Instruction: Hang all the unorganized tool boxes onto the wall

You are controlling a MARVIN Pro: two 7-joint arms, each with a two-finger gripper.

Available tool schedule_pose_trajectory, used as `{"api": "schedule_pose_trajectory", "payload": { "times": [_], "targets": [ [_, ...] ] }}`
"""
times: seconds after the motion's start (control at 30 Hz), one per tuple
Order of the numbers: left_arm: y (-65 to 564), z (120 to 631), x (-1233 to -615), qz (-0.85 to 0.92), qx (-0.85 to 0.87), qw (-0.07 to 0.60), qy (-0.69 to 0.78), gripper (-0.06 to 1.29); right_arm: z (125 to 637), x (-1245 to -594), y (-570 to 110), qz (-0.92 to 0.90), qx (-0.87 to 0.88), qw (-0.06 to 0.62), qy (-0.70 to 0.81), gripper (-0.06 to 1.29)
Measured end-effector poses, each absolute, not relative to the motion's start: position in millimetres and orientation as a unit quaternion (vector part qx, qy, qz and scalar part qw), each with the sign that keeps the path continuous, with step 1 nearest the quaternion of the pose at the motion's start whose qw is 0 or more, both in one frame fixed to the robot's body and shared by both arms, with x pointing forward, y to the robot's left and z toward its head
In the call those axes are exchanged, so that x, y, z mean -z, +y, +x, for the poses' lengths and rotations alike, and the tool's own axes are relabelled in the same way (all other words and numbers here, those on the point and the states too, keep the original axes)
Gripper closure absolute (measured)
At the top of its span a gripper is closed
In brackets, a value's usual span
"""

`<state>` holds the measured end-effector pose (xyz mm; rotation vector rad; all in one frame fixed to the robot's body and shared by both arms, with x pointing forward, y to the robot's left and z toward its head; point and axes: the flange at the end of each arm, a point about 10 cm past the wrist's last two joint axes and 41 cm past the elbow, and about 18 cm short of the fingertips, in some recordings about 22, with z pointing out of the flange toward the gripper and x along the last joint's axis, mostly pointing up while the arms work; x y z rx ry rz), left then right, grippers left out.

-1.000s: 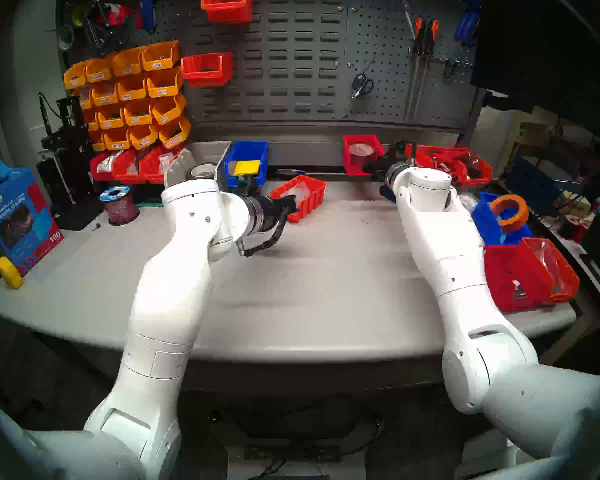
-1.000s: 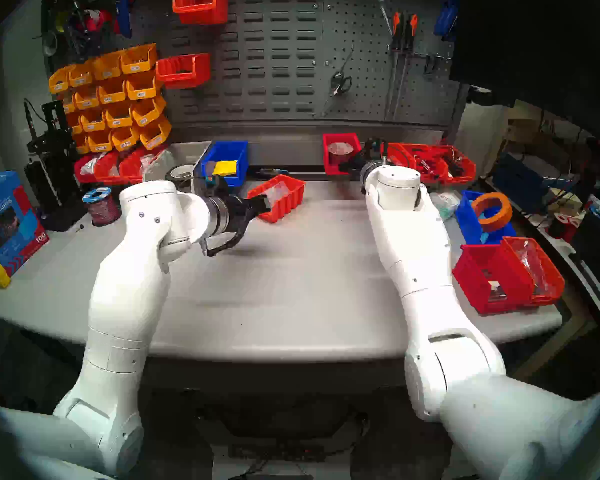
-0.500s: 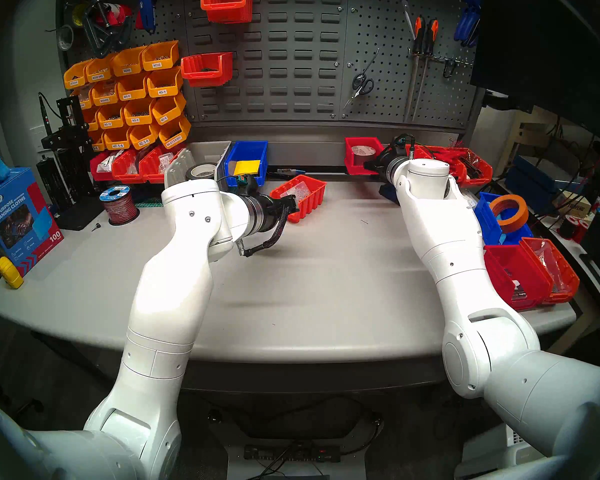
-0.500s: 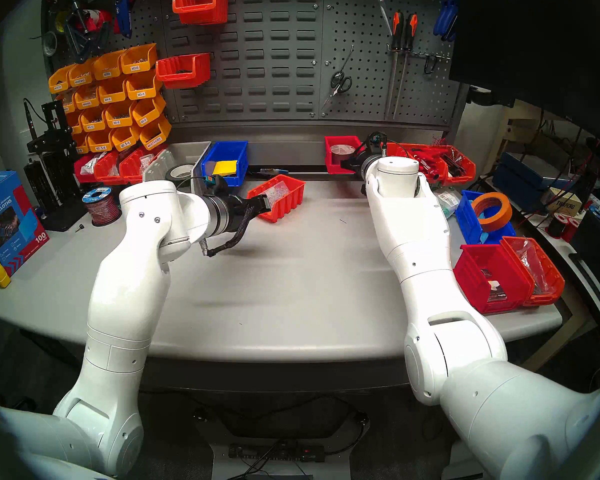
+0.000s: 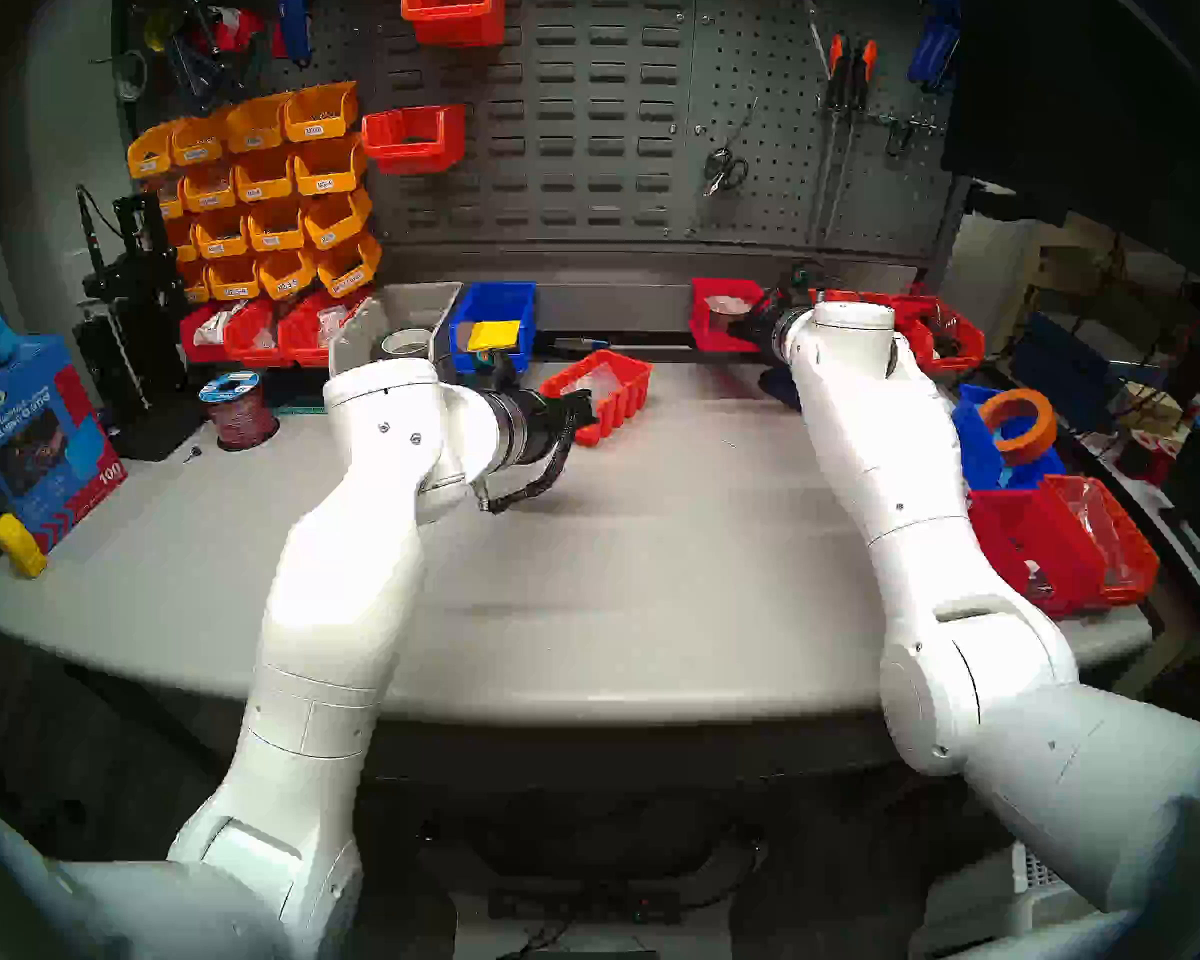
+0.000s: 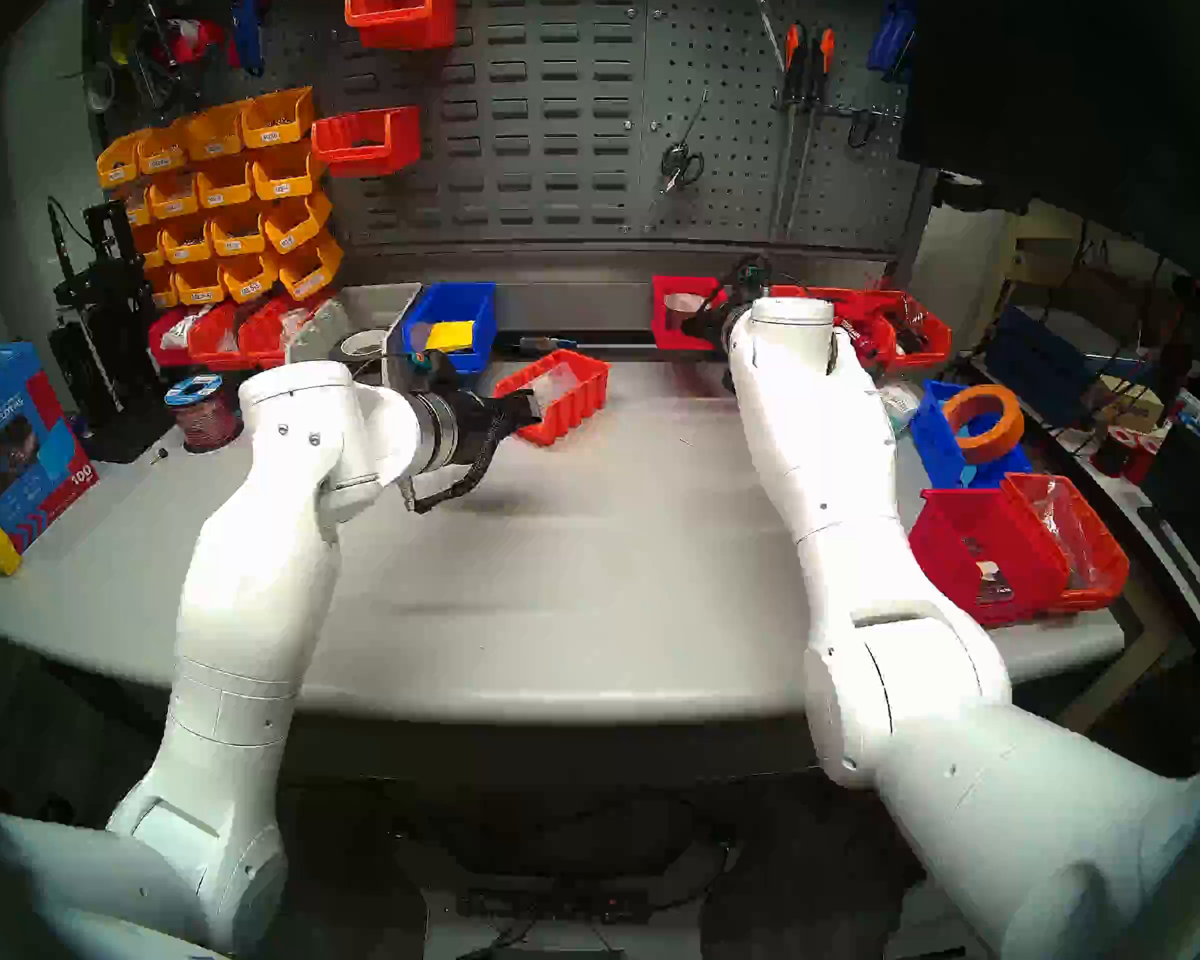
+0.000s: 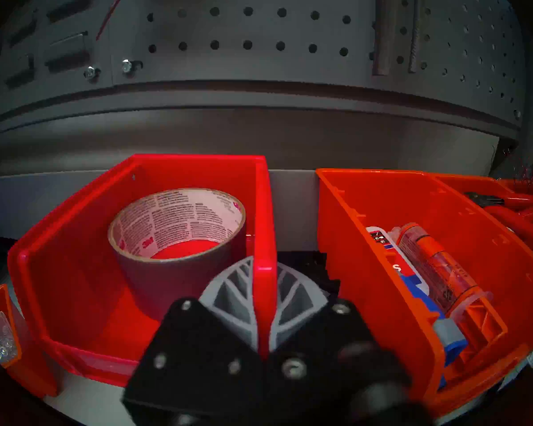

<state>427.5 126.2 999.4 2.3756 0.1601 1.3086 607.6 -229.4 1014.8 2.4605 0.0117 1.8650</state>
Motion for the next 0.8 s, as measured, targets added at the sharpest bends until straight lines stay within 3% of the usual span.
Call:
{"api": "schedule_pose_trajectory", "payload": {
  "times": [0.8],
  "targets": [
    [126.2,427.5,-999.4,0.855,-0.471,0.211,0.058,-0.03,606.6,-1014.6,-228.6,0.808,-0.585,0.063,0.042,1.27]
  ]
}}
